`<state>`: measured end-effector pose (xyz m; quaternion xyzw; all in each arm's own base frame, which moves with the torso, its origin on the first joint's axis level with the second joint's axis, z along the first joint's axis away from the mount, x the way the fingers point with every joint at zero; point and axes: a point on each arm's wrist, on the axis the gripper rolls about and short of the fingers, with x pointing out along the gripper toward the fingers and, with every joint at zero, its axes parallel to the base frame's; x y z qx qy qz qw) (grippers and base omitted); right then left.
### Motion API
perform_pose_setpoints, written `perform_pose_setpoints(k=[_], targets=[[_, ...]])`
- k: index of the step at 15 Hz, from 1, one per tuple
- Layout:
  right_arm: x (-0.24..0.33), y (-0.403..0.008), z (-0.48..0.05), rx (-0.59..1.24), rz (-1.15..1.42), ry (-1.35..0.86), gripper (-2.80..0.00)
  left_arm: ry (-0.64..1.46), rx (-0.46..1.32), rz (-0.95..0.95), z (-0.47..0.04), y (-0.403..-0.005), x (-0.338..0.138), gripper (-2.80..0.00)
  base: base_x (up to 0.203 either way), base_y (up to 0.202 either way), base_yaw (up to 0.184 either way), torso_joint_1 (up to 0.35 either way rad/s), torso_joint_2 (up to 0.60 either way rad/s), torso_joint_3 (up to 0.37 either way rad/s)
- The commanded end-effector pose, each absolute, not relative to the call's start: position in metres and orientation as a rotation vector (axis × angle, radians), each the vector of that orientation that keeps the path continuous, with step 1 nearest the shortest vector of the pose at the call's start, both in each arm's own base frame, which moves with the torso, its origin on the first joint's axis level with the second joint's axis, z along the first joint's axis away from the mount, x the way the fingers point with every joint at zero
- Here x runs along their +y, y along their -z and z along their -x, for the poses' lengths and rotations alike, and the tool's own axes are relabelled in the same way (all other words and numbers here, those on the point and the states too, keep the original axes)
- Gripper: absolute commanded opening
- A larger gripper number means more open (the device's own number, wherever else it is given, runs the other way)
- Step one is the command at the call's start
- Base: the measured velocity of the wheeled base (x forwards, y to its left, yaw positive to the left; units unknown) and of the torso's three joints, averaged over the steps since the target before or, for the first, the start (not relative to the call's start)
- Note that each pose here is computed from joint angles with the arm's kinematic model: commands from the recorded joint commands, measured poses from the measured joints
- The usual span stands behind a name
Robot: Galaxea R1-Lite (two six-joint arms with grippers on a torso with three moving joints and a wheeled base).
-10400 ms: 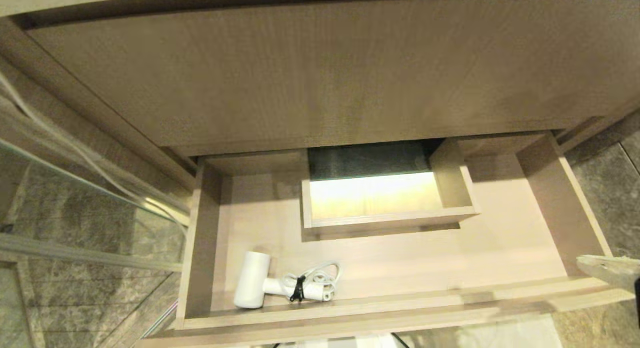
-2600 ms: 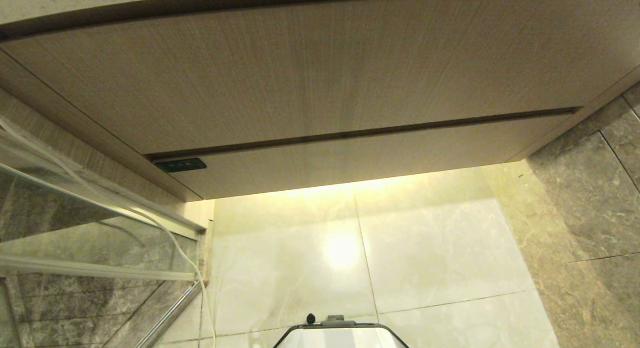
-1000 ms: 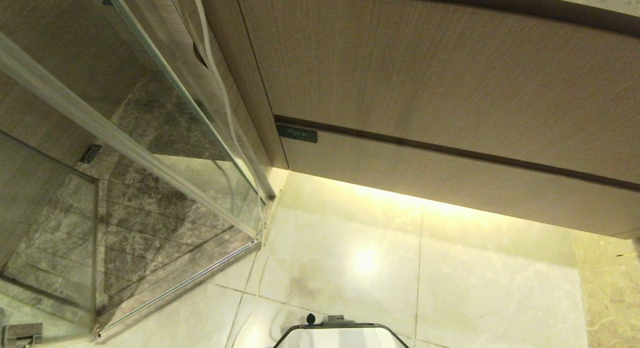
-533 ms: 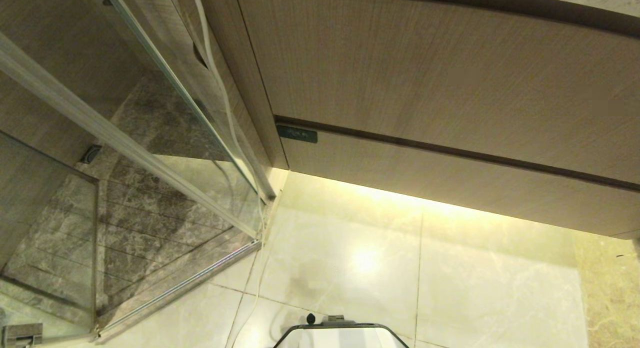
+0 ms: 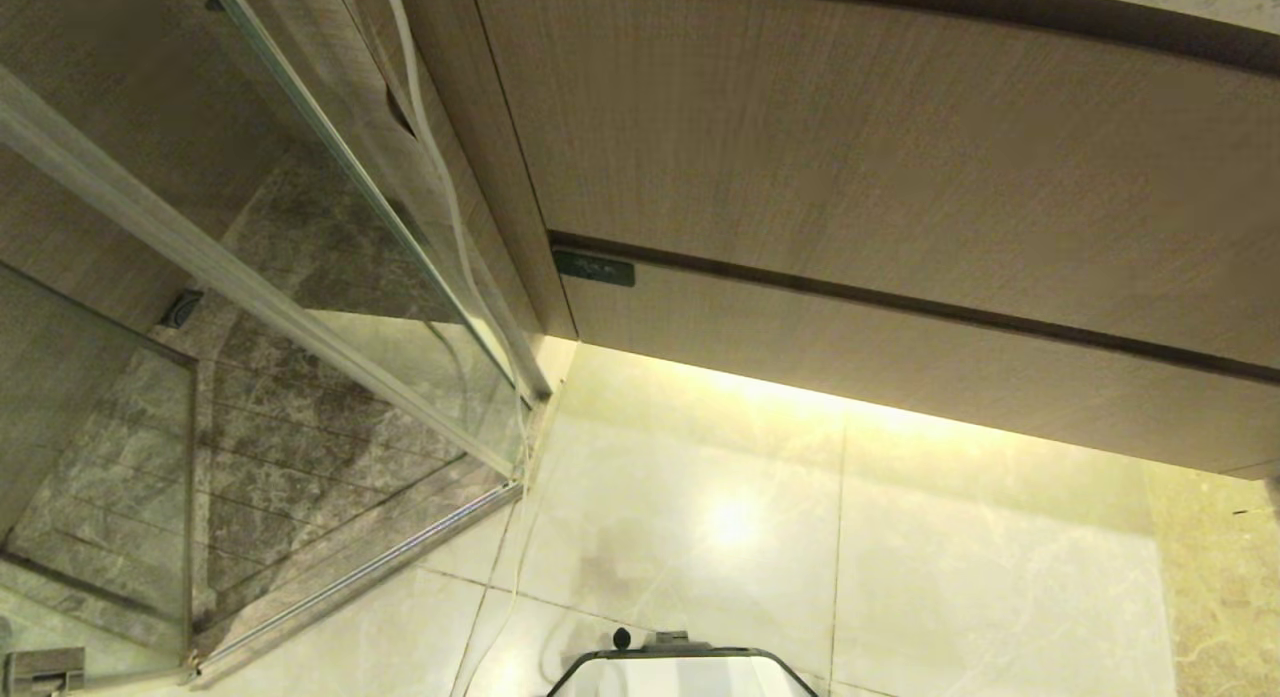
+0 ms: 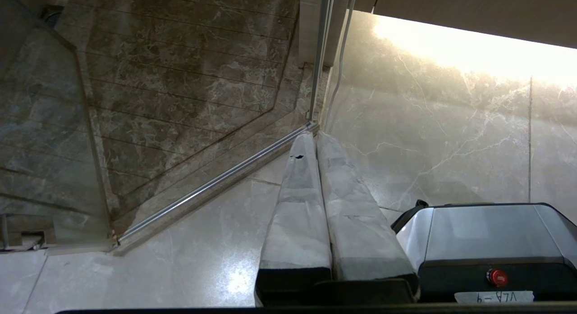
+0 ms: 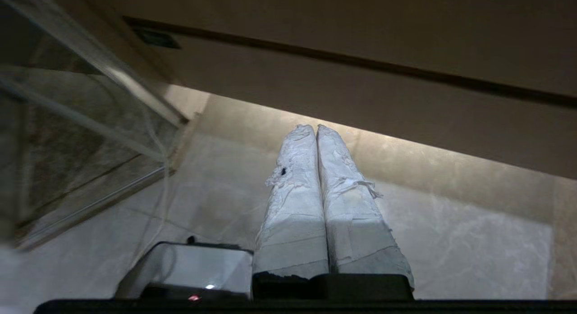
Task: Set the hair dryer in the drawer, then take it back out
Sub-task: Pull open the drawer
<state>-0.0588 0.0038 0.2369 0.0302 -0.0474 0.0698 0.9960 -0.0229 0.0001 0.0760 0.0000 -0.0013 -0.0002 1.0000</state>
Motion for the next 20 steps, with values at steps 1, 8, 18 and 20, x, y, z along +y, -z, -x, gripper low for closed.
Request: perform_pose_setpoints(k=[1,8,18,20], targets=[[0.005,-0.296,0.037,0.071,-0.077,-0.23,-2.8,0.0,-0.002,0.0,0.023,-0.076,0.0,-2.8,0.0,0.0,0.0,0.0,0.0,0.0],[0.009,-0.337,0.006,0.679,0.186,-0.689,-2.8,0.0,-0.002,0.0,0.023,-0.076,0.0,-2.8,0.0,0.0,0.0,0.0,0.0,0.0],[0.03,-0.299,-0.112,0.921,0.407,-0.962,-2.8,0.0,-0.002,0.0,0.023,-0.076,0.0,-2.8,0.0,0.0,0.0,0.0,0.0,0.0],[0.032,-0.287,-0.125,0.888,0.482,-1.004,-2.8,0.0,-0.002,0.0,0.023,-0.076,0.0,-2.8,0.0,0.0,0.0,0.0,0.0,0.0]])
